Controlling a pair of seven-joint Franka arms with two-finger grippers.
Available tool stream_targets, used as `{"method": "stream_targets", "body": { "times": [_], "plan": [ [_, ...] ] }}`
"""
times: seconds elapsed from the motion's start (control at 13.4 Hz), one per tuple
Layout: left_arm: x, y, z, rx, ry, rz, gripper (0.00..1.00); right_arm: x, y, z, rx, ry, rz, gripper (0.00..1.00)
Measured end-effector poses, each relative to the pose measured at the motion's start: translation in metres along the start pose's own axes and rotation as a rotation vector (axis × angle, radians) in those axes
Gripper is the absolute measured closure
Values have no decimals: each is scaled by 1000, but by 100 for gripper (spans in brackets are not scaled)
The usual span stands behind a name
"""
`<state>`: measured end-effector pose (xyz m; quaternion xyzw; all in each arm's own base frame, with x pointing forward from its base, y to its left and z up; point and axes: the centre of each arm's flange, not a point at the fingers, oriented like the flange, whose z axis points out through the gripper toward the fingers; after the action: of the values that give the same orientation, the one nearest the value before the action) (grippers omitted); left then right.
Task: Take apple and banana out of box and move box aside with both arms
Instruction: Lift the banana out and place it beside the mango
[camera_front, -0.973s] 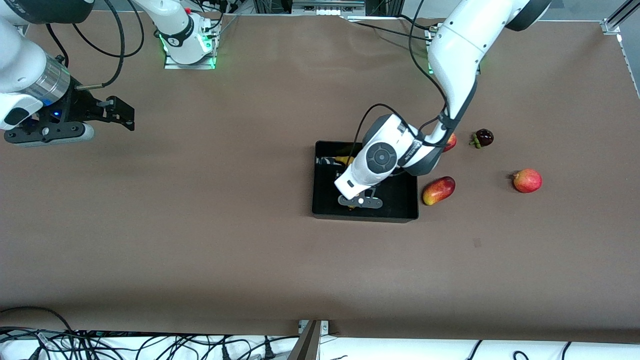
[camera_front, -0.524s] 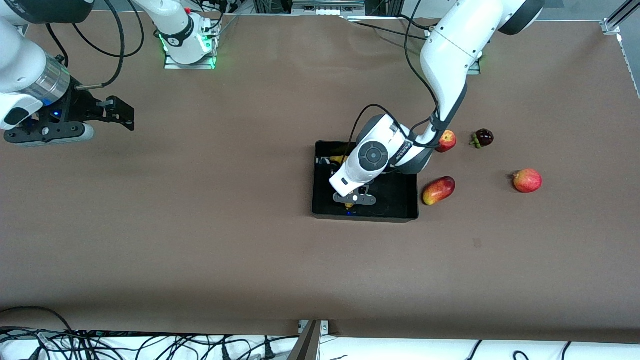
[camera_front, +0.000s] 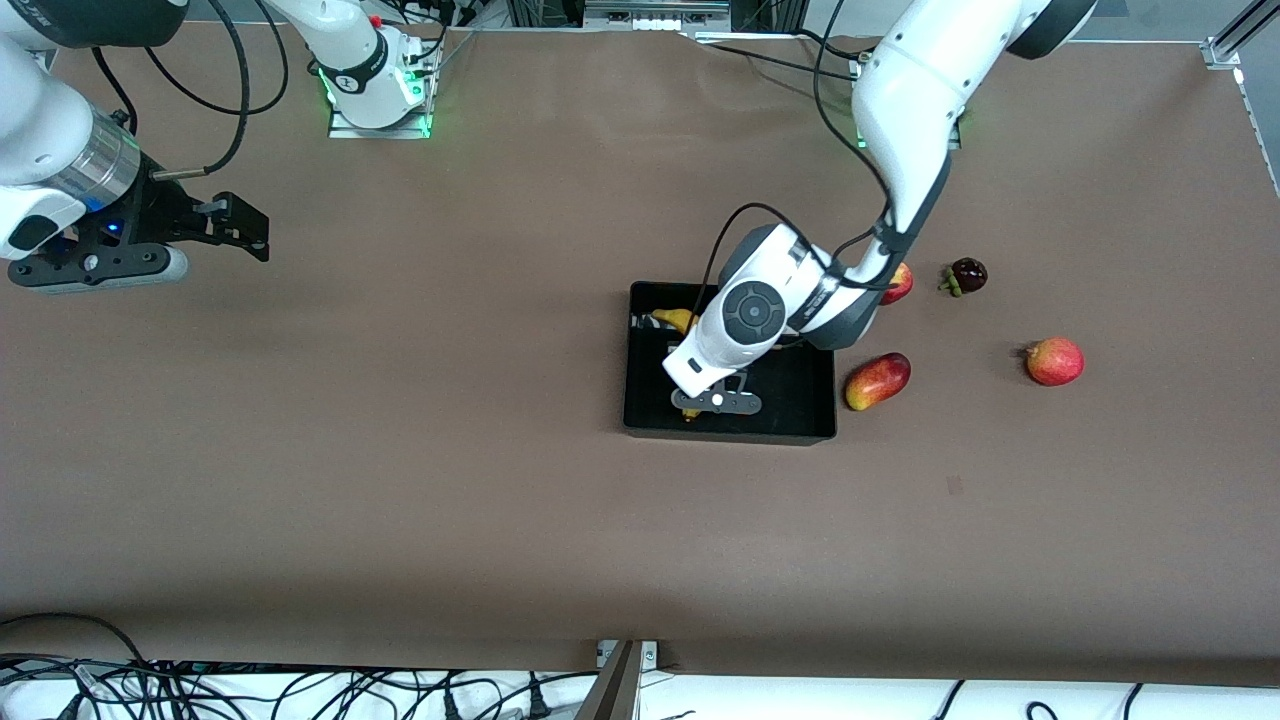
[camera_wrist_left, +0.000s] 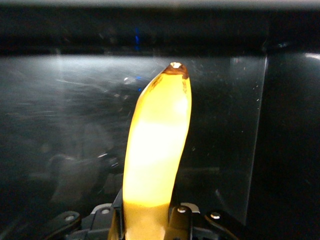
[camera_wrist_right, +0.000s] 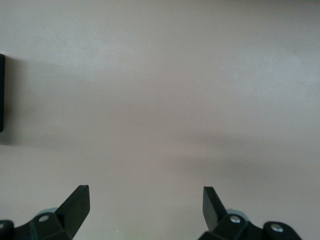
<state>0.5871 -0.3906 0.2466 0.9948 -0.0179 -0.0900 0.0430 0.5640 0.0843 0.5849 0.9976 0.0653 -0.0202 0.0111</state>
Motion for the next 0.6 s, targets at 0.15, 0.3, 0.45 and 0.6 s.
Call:
{"method": "stream_targets", "body": {
  "times": [0.15,0.3,0.45,0.6],
  "plan": [
    [9,-32,-64,19,-18,3,66,0,0,0,0,0,0,0],
    [16,-86,-116,38,-69,-5,66,0,0,0,0,0,-1,0],
    [19,-152,-141,68,-160,22,66,0,0,0,0,0,-1,0],
    [26,-229,-137,179,-236,92,66,0,-1,0,-8,0,-7,0]
  ]
}}
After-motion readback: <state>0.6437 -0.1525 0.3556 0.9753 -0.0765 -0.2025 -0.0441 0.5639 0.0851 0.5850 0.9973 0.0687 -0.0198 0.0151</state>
